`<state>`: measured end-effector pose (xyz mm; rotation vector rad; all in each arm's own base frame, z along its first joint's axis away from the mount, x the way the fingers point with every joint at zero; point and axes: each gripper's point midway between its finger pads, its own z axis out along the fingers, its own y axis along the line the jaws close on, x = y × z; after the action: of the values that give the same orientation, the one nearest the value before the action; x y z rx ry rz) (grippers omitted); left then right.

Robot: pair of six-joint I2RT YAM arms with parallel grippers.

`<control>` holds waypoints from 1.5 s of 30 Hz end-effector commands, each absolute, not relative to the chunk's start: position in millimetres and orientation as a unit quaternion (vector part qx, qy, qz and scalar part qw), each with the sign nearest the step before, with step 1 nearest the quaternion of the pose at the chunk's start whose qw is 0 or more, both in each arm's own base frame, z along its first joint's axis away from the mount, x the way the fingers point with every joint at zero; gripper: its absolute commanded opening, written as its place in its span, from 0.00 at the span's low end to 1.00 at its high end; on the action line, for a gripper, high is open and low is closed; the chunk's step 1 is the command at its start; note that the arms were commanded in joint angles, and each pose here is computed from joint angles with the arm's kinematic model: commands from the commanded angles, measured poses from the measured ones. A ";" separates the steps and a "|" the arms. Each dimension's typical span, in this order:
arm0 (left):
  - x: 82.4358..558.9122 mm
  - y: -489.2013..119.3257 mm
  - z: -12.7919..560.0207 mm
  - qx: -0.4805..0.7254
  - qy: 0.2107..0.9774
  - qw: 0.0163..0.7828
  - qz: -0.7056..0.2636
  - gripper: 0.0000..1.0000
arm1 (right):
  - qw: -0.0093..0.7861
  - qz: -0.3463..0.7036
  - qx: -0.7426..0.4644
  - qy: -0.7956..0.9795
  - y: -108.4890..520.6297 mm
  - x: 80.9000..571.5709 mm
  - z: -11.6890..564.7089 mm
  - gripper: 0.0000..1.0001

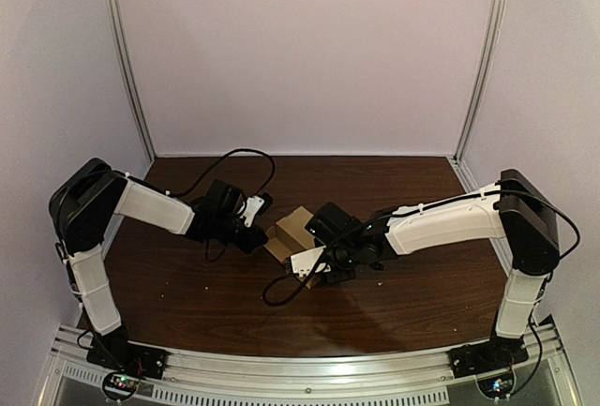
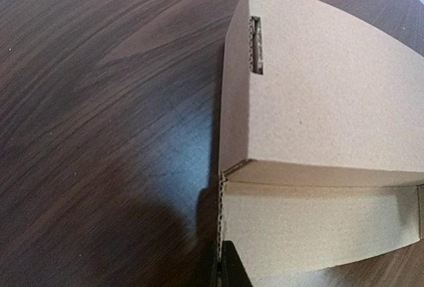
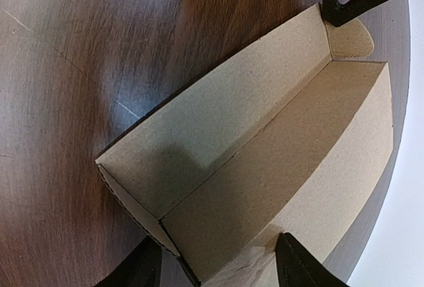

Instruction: Fold the paper box

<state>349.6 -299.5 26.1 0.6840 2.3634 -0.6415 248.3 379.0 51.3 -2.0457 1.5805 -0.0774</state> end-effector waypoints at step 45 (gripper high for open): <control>344.9 -322.1 42.6 0.324 0.877 0.311 -0.172 0.00 | 0.198 0.006 -0.777 0.598 366.8 225.1 26.8 0.60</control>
<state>348.4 -310.5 27.7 0.8096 2.3715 -0.4559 241.1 378.5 52.3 -2.0815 1.5960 -0.0360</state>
